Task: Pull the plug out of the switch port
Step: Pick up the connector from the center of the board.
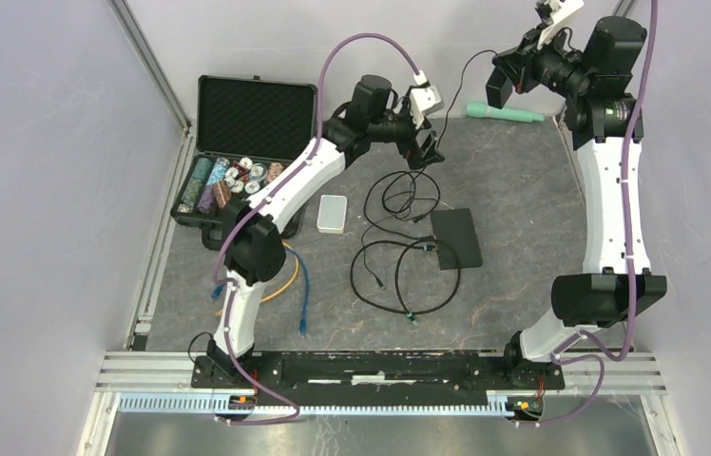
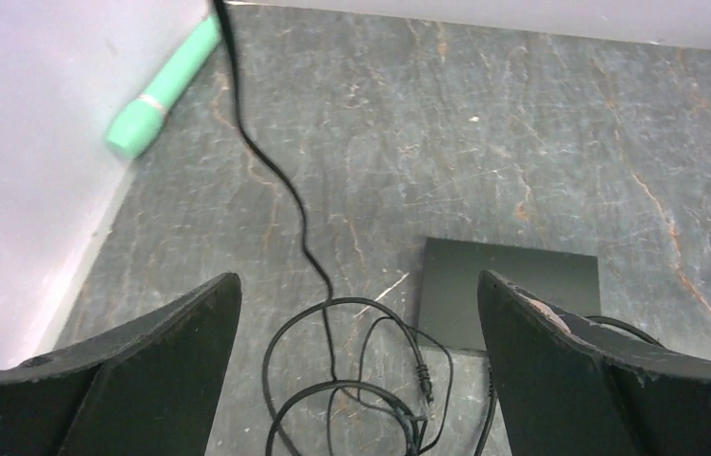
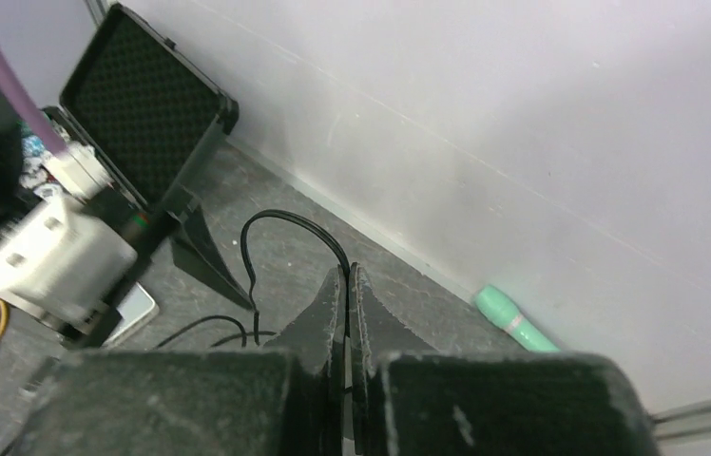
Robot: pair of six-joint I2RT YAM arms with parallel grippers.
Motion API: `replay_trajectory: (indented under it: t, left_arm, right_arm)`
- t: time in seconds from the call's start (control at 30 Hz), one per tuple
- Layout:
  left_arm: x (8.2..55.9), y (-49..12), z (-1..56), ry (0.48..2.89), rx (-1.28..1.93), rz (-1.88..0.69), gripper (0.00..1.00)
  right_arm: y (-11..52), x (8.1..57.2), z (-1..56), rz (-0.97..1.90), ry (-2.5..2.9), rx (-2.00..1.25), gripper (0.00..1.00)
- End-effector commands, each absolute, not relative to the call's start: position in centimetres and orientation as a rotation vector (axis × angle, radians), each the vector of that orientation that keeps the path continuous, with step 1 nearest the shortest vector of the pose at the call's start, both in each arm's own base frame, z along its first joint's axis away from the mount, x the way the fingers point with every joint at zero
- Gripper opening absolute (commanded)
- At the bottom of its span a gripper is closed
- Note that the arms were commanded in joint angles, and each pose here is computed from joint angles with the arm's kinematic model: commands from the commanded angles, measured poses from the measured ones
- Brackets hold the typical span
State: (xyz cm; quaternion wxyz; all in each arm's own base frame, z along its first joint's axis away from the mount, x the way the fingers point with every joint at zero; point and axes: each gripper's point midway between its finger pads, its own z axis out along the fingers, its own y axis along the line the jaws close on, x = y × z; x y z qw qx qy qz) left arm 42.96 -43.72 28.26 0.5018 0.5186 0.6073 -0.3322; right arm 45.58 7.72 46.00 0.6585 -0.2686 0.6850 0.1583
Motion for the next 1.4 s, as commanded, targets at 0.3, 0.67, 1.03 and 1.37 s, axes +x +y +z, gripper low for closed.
replay_trajectory:
  t: [0.3, 0.67, 1.03, 1.37]
  left_arm:
    - [45.1, -46.9, 23.7, 1.466, 1.226, -0.857, 0.80]
    - [44.2, -44.9, 26.7, 1.466, 1.203, -0.944, 0.02]
    - [42.0, -41.8, 39.4, 1.402, 0.966, -0.834, 0.02]
    - [39.5, -42.0, 42.6, 1.387, 0.907, -0.890, 0.02]
  right_arm:
    - [8.5, 41.4, 55.6, 0.415, 1.313, -0.586, 0.00]
    - [7.0, 42.0, 52.5, 0.400, 1.367, -0.599, 0.00]
    - [6.6, 42.3, 42.6, 0.358, 1.506, -0.671, 0.00]
    - [5.7, 41.3, 40.3, 0.278, 1.583, -0.700, 0.00]
